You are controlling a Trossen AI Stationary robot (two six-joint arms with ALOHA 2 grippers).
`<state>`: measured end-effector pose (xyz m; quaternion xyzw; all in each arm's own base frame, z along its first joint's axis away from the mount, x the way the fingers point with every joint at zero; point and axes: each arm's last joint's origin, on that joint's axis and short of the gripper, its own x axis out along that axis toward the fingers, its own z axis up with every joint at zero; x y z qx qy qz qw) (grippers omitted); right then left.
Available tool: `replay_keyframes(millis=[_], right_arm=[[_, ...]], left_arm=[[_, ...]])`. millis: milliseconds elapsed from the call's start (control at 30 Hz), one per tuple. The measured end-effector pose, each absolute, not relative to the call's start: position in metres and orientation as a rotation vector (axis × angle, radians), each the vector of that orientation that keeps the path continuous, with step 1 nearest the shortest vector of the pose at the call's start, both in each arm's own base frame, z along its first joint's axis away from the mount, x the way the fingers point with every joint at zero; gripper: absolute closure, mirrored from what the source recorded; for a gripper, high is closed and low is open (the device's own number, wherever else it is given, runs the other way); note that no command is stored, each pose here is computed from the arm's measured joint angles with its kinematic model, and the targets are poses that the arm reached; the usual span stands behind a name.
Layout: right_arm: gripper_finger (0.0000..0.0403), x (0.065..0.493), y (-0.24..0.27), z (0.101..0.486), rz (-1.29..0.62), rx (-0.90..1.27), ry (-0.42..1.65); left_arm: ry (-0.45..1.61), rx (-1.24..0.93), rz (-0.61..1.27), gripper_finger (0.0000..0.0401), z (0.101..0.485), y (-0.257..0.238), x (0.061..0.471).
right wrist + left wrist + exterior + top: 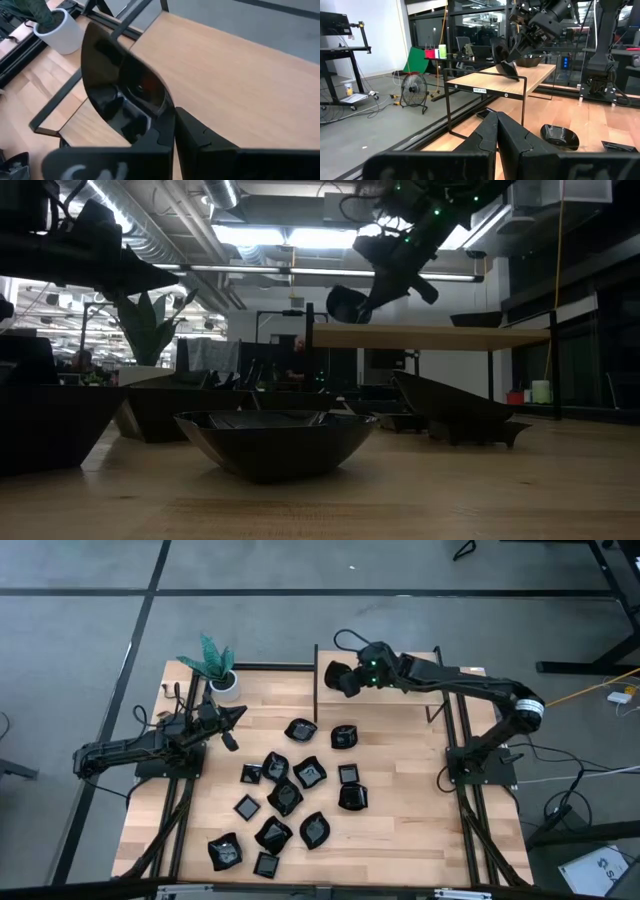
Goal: Pick & Place Mini shaped plates
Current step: Put the black leaf-shaped plate on the shelf
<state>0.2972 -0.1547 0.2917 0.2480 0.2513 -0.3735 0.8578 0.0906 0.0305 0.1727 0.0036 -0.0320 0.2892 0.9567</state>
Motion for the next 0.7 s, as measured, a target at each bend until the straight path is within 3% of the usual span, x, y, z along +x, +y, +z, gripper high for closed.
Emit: replay_keyframes(millis=[433, 700], right_arm=[[0.0392, 0.3045, -0.1575, 0.2811, -0.753, 0.502, 0.564], [0.0354, 0.3046, -0.1575, 0.2809, -0.747, 0.484, 0.573]], left_arm=[[-0.065, 0.007, 0.587, 0.0397, 0.1728, 0.0305, 0.0905], [-0.065, 0.007, 0.587, 0.0397, 0.1727, 0.0305, 0.0906]])
